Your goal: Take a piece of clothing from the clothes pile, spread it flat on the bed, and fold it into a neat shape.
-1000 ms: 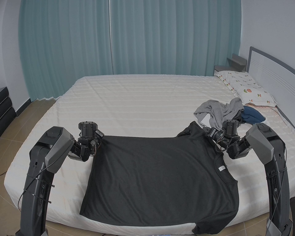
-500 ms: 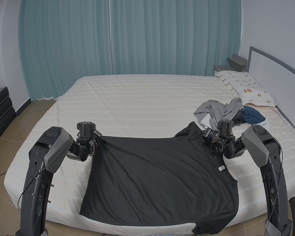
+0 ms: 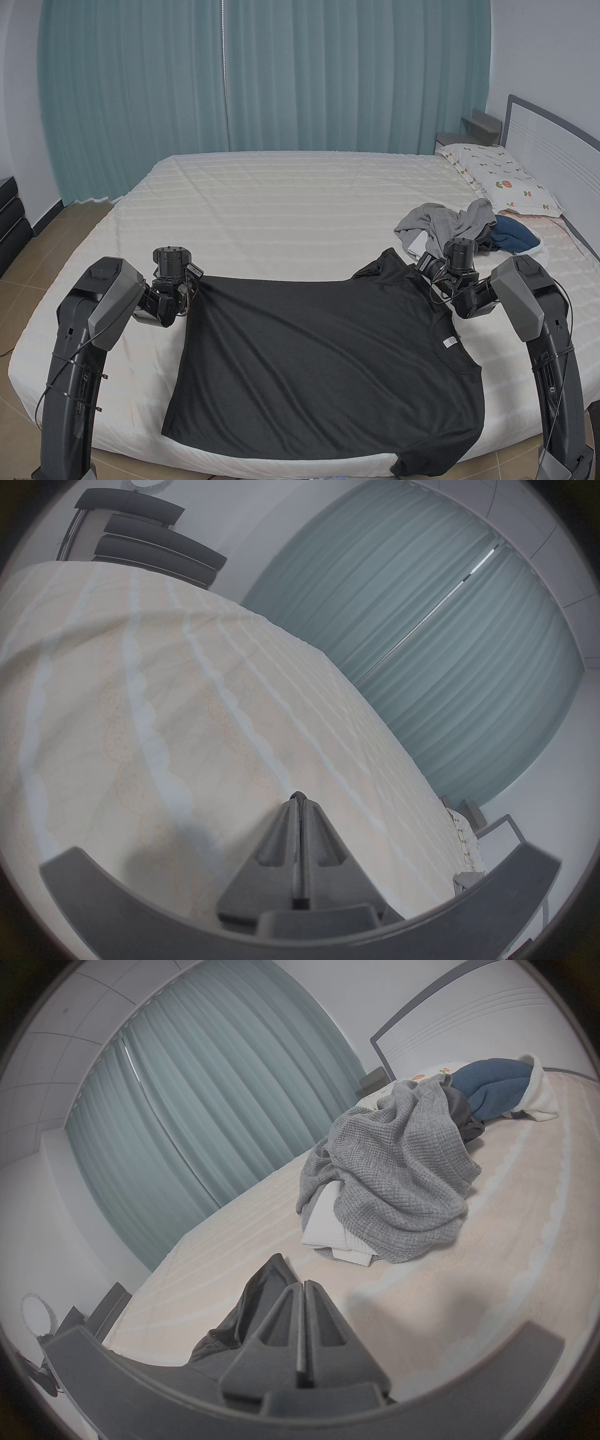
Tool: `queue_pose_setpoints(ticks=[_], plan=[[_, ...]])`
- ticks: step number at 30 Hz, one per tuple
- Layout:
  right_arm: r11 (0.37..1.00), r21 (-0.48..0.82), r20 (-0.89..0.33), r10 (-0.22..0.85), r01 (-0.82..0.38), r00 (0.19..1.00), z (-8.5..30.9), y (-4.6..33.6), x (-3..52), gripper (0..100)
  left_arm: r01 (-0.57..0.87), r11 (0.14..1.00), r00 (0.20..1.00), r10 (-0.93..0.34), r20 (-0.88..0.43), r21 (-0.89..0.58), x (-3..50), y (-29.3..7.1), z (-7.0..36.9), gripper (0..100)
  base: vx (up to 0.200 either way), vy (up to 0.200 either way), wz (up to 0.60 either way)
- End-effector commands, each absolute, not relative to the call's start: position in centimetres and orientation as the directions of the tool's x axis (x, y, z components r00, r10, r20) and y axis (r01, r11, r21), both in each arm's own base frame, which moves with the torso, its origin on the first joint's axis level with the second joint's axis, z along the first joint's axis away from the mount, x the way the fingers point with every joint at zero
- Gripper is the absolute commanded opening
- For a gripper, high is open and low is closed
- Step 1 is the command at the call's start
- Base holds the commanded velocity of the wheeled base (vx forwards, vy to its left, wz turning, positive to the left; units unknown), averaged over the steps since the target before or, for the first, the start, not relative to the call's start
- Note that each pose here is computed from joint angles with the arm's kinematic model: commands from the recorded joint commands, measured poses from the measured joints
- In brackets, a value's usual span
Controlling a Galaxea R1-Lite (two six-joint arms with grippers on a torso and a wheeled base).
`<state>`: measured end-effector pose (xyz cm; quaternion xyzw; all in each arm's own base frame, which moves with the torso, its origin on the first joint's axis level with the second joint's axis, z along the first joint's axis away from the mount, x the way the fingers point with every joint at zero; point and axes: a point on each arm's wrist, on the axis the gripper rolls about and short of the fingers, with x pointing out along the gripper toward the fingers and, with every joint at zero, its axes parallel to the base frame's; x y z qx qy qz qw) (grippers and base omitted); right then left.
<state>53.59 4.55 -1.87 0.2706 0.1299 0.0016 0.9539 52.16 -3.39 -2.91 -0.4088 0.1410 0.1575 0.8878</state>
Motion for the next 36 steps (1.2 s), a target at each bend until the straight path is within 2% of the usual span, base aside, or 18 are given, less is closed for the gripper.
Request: queue_pose_setpoints(ticks=[1,10,20,21,26,36], plan=[[0.853,0.513,-0.27,0.057,0.093,0.961,-2.0,3.7,53.4,100,-0.399,0.614,0.91,0.17,-0.379,-0.681,52.2,-3.0,-3.0,0,0.0,0.0,0.0],[0.84,0.54,-0.304,0.135,0.054,0.943,-0.4,3.2,51.8,100,-0.403,0.614,0.907,0.17,-0.385,-0.679,52.2,-3.0,-3.1,0,0.0,0.0,0.0],[0.841,0.54,-0.342,0.174,0.042,0.923,-1.8,4.3,51.6,100,-0.4,0.615,0.909,0.169,-0.382,-0.68,52.2,-3.1,-3.1,0,0.0,0.0,0.0],[0.841,0.539,-0.35,0.176,0.043,0.92,-2.2,4.5,51.9,0,-0.4,0.615,0.909,0.169,-0.382,-0.68,52.2,-3.1,-3.1,0,0.0,0.0,0.0],[0.841,0.538,-0.358,0.173,0.051,0.917,-2.5,4.6,52.3,0,-0.401,0.615,0.908,0.169,-0.383,-0.679,52.2,-3.1,-3.1,0,0.0,0.0,0.0],[0.839,0.542,-0.3,0.132,0.054,0.945,-0.9,3.1,53.5,0,-0.391,0.62,0.913,0.166,-0.374,-0.68,52.6,-3.2,-3.2,0,0.0,0.0,0.0]])
